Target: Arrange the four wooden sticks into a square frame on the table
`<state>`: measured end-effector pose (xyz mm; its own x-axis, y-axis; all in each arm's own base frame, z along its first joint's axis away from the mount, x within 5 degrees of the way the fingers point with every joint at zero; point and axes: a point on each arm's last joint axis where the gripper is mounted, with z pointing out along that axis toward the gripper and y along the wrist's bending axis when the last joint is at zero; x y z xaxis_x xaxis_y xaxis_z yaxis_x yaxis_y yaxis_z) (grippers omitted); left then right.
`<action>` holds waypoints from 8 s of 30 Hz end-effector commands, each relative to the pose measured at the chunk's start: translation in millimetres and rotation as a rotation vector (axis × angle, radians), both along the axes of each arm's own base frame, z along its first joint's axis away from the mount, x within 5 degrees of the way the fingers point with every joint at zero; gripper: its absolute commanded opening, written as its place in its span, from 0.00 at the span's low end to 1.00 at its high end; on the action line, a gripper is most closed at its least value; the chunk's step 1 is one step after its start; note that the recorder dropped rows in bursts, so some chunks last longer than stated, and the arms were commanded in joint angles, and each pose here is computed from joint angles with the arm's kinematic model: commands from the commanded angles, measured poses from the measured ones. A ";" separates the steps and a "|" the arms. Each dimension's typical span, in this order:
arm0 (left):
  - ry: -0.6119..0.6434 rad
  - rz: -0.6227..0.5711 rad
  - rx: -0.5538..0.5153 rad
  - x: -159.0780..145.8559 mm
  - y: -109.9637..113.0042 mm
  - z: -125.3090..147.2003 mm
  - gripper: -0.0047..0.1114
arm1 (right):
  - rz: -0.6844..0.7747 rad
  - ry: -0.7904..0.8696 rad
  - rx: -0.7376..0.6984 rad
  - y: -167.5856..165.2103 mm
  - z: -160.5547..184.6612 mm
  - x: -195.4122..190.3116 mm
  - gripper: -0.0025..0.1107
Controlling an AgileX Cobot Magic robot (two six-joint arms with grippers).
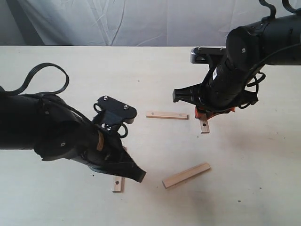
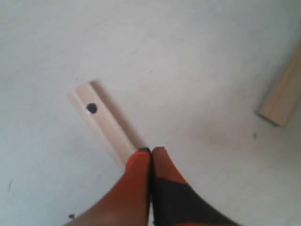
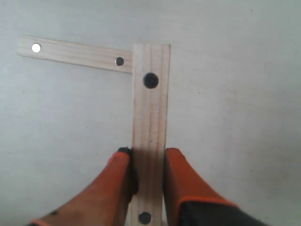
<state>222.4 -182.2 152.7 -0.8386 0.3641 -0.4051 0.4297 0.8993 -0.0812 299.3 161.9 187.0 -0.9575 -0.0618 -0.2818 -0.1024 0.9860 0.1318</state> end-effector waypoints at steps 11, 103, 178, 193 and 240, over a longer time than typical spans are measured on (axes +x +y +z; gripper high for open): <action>0.011 0.247 -0.029 4.9 6.7 -4.5 0.35 | -0.005 -0.005 0.014 0.1 2.4 1.2 0.02; -0.062 0.429 -0.254 63.1 9.4 -7.1 0.04 | 0.026 -0.021 0.038 32.5 -78.0 14.5 0.02; -0.009 0.414 -0.190 92.2 -18.8 -38.6 0.04 | 0.083 0.042 -0.036 11.7 -39.7 30.8 0.02; -0.022 0.379 -0.156 91.8 -17.1 -36.8 0.04 | 0.050 0.035 0.121 39.0 -49.2 28.0 0.02; -0.026 0.416 -0.219 93.6 -20.3 -34.8 0.04 | -0.006 0.065 0.137 27.4 -53.0 34.0 0.30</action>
<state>316.1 -203.2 115.0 -0.8884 -0.0903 -0.4501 0.0412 0.9609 -0.2740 331.4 190.1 133.0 -0.9771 -0.0206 -0.2118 -0.0802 0.9576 0.2769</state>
